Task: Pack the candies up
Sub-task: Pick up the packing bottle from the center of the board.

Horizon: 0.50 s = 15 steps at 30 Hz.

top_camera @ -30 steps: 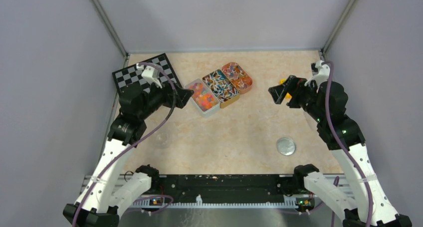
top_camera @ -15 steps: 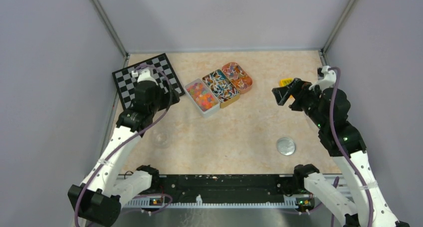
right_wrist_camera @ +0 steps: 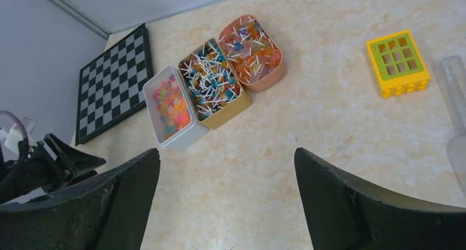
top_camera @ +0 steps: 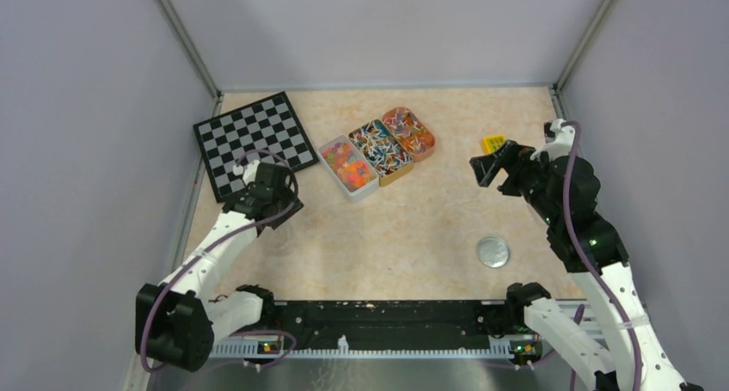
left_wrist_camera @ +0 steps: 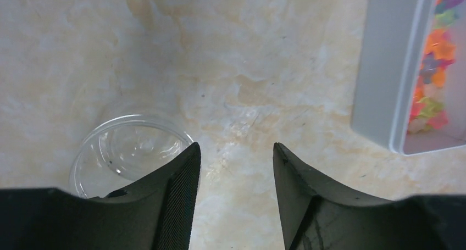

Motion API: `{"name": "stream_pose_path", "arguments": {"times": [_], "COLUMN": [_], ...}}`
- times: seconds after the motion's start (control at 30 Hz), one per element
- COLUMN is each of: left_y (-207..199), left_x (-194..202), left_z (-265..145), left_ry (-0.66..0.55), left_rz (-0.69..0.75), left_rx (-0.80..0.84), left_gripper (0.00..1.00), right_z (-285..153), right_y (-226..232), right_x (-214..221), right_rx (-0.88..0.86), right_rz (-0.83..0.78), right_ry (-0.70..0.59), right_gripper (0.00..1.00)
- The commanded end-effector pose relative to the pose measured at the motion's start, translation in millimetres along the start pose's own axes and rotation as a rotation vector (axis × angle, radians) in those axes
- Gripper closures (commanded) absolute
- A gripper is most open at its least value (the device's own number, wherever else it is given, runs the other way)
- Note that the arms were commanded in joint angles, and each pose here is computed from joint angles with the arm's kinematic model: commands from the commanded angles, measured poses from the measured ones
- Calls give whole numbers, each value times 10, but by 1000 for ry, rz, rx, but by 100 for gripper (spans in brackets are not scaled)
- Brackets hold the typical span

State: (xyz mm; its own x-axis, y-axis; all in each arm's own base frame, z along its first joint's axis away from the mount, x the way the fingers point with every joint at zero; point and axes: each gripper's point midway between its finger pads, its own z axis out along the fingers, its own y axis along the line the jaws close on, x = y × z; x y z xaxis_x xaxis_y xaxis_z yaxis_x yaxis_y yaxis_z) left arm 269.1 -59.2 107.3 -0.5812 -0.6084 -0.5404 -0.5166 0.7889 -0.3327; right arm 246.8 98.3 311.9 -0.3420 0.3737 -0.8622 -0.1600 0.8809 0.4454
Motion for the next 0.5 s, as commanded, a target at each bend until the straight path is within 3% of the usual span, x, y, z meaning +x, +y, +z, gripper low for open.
{"name": "stream_pose_path", "arguments": {"times": [0.0, 0.23, 0.37, 0.47], "left_y": [84, 341, 165, -53], "left_x": [202, 337, 352, 240], "left_z": [117, 236, 279, 210], "left_ry": [83, 151, 183, 141], "left_rz": [-72, -71, -28, -18], "left_rx": [-58, -255, -171, -42], "left_gripper": [45, 45, 46, 45], "right_z": [-57, -131, -134, -135], "right_y": [29, 8, 25, 38], "right_x": [-53, -112, -120, -123], "right_rx": [-18, -11, -19, -25], "right_rz": [-27, -65, -64, -64], "right_ry": [-29, -57, -58, -59], "right_gripper": [10, 10, 10, 10]}}
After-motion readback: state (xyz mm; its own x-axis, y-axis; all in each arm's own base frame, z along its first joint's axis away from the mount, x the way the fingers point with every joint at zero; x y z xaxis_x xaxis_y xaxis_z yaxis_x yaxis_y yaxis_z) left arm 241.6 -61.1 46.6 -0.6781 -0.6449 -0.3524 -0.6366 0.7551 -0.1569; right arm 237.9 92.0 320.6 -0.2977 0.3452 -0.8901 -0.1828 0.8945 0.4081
